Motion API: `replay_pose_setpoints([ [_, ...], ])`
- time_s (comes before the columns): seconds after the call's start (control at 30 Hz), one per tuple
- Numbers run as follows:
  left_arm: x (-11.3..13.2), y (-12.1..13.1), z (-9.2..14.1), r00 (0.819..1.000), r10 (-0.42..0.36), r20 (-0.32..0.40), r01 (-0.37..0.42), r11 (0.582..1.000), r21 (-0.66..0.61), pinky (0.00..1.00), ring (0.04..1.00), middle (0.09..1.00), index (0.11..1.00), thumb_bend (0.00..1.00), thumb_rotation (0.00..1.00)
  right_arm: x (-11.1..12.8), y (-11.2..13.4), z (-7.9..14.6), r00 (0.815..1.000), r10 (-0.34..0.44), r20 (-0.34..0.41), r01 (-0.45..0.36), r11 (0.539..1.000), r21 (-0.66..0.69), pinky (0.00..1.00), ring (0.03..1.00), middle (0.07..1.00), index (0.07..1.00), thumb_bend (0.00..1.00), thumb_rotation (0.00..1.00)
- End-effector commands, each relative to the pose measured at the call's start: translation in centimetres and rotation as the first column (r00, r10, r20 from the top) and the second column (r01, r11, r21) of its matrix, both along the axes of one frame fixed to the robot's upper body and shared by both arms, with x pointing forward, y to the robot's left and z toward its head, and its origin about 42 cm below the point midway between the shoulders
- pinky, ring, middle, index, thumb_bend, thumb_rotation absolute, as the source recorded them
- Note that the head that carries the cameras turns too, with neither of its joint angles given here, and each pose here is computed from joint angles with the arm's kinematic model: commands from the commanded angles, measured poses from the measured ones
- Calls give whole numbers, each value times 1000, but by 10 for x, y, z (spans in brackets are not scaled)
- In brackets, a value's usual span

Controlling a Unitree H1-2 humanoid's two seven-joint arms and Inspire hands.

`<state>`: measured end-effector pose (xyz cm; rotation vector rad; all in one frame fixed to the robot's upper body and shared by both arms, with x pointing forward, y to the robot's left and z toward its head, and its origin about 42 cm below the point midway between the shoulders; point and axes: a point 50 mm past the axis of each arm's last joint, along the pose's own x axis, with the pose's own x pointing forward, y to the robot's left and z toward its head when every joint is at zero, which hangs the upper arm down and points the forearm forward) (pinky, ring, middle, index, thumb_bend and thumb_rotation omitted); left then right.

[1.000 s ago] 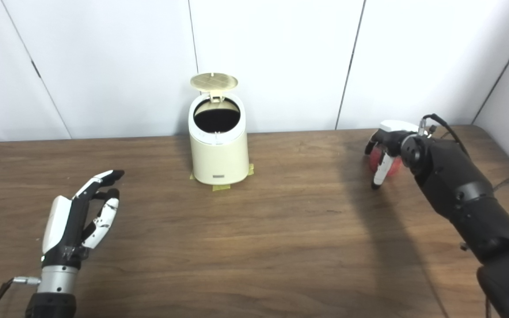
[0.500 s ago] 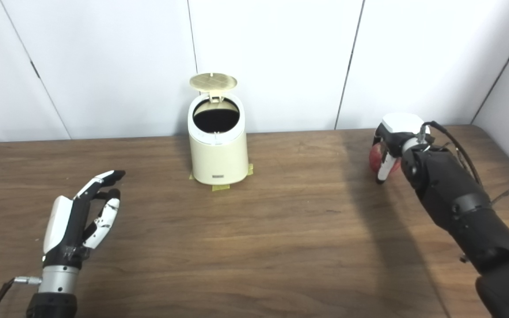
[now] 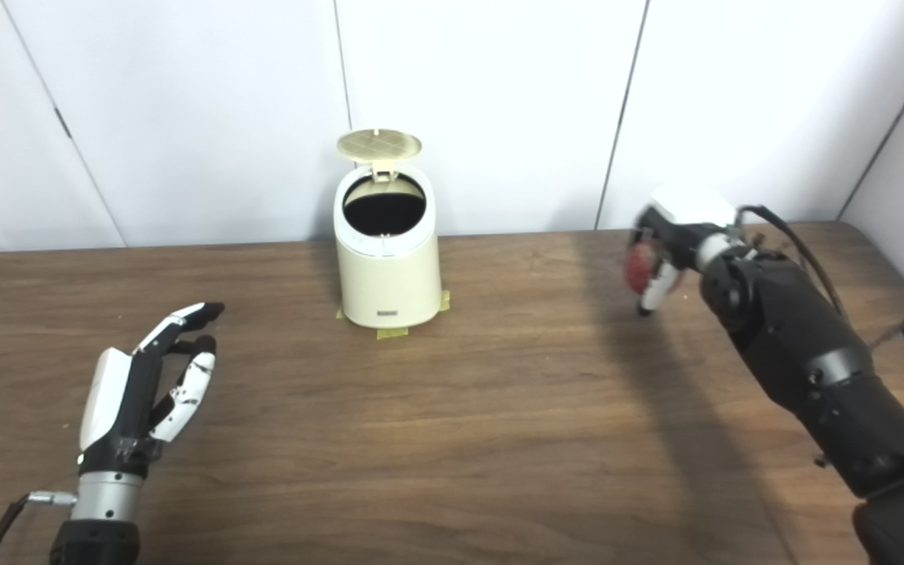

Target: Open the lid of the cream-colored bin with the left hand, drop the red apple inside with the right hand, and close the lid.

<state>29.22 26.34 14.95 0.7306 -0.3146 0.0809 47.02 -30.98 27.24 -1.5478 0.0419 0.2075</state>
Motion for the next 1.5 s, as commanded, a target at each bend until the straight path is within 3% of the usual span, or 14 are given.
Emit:
replay_pose_setpoints([
  [0.0, 9, -1, 13, 998, -2, 60, -1, 999, 48, 693, 799, 794, 781, 240, 809, 4, 9, 58, 994, 38, 99, -39, 999, 3, 232, 312, 469, 485, 532, 0],
  [0.13, 11, -1, 7, 999, 9, 31, -11, 997, 75, 697, 806, 793, 778, 232, 736, -11, 48, 93, 973, 181, 142, -172, 982, -73, 262, 361, 419, 485, 531, 0],
  [0.23, 13, -1, 4, 1000, 17, 22, -19, 996, 85, 693, 805, 793, 777, 235, 728, -27, 74, 119, 945, 268, 186, -249, 961, -121, 529, 518, 499, 477, 529, 0],
  [0.33, 14, -2, 3, 1000, 22, 20, -24, 993, 115, 684, 798, 783, 775, 233, 695, -45, 101, 137, 917, 315, 243, -311, 949, -56, 396, 456, 489, 478, 530, 0],
  [0.4, 15, -5, 3, 1000, 20, 13, -22, 991, 129, 691, 799, 783, 778, 232, 691, -53, 117, 146, 887, 360, 288, -364, 931, -41, 326, 428, 500, 475, 528, 0],
  [0.43, 15, -5, 3, 1000, 17, 12, -18, 991, 132, 696, 801, 784, 781, 231, 693, -57, 124, 150, 870, 382, 311, -391, 920, -35, 339, 470, 523, 467, 524, 0],
  [0.57, 16, -7, 2, 1000, 6, 21, -9, 990, 140, 700, 802, 786, 782, 227, 699, -63, 149, 159, 823, 448, 349, -451, 889, -79, 254, 368, 498, 474, 528, 0],
  [0.6, 17, -7, 2, 1000, 5, 23, -8, 990, 140, 699, 800, 784, 781, 229, 709, -63, 154, 160, 813, 458, 359, -465, 882, -74, 234, 337, 477, 476, 530, 0],
  [0.73, 17, -9, 1, 1000, 2, 27, -6, 990, 138, 696, 796, 780, 782, 235, 731, -62, 170, 157, 774, 482, 410, -511, 858, -45, 242, 396, 497, 494, 518, 0],
  [0.93, 18, -11, 2, 1000, -1, 26, -3, 991, 132, 694, 797, 781, 780, 222, 717, -63, 192, 144, 734, 485, 476, -542, 840, -20, 296, 404, 557, 463, 511, 0],
  [1.1, 18, -14, 3, 1000, 4, 18, -6, 991, 133, 692, 804, 789, 785, 223, 727, -54, 207, 128, 658, 557, 506, -589, 800, -113, 328, 428, 569, 448, 509, 0],
  [1.2, 17, -14, 3, 1000, 3, 23, -6, 991, 132, 698, 801, 787, 782, 227, 730, -42, 213, 116, 617, 584, 528, -610, 778, -147, 253, 381, 567, 458, 506, 0],
  [1.33, 18, -15, 3, 1000, 1, 28, -5, 992, 126, 704, 801, 786, 781, 237, 757, -30, 217, 107, 582, 599, 550, -631, 759, -158, 282, 422, 581, 467, 490, 0],
  [1.47, 16, -16, 4, 1000, 5, 17, -7, 992, 124, 716, 811, 794, 788, 239, 778, -23, 220, 103, 580, 588, 563, -625, 765, -155, 312, 444, 580, 459, 490, 0],
])
